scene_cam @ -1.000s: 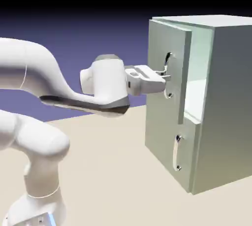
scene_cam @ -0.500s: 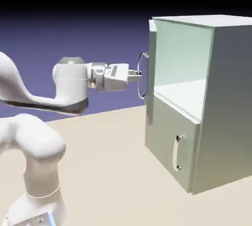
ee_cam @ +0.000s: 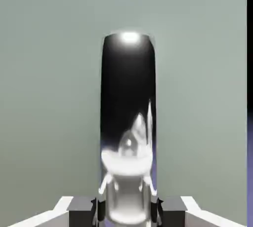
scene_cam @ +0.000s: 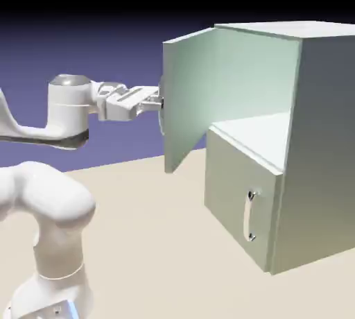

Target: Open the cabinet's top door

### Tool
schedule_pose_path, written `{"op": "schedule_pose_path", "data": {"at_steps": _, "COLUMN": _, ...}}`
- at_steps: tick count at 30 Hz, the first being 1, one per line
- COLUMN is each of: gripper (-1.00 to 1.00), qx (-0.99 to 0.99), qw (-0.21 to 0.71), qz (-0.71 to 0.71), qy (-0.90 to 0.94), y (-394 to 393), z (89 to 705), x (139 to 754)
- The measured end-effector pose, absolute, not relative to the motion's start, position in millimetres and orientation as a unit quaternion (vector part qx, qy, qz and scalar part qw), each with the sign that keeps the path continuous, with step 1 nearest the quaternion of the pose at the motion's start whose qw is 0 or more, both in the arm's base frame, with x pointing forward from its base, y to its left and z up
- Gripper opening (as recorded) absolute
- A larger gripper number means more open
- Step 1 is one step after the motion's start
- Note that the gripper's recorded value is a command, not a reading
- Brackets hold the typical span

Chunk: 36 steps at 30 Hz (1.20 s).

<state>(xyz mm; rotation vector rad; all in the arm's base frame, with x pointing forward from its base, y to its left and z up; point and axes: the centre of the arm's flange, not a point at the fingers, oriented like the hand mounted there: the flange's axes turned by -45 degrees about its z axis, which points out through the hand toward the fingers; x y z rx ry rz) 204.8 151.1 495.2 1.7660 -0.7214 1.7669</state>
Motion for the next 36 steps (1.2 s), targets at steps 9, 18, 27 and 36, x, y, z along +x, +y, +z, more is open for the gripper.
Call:
{"op": "schedule_pose_path", "data": {"at_steps": 9, "gripper": -1.0, "qx": 0.62, "qw": 0.34, "qz": 0.62, "qy": -0.34, "y": 229.6, "z": 495.2, "x": 184.1}}
{"op": "schedule_pose_path", "data": {"at_steps": 18, "gripper": -1.0, "qx": 0.58, "qw": 0.405, "qz": 0.58, "qy": -0.405, "y": 306.1, "z": 495.2, "x": 181.4}}
{"op": "schedule_pose_path", "data": {"at_steps": 27, "gripper": -1.0, "qx": 0.548, "qw": 0.447, "qz": 0.548, "qy": -0.447, "y": 357.8, "z": 495.2, "x": 189.0}}
{"op": "schedule_pose_path", "data": {"at_steps": 36, "gripper": -1.0, "qx": 0.515, "qw": 0.485, "qz": 0.515, "qy": -0.485, "y": 406.9, "z": 495.3, "x": 203.7}}
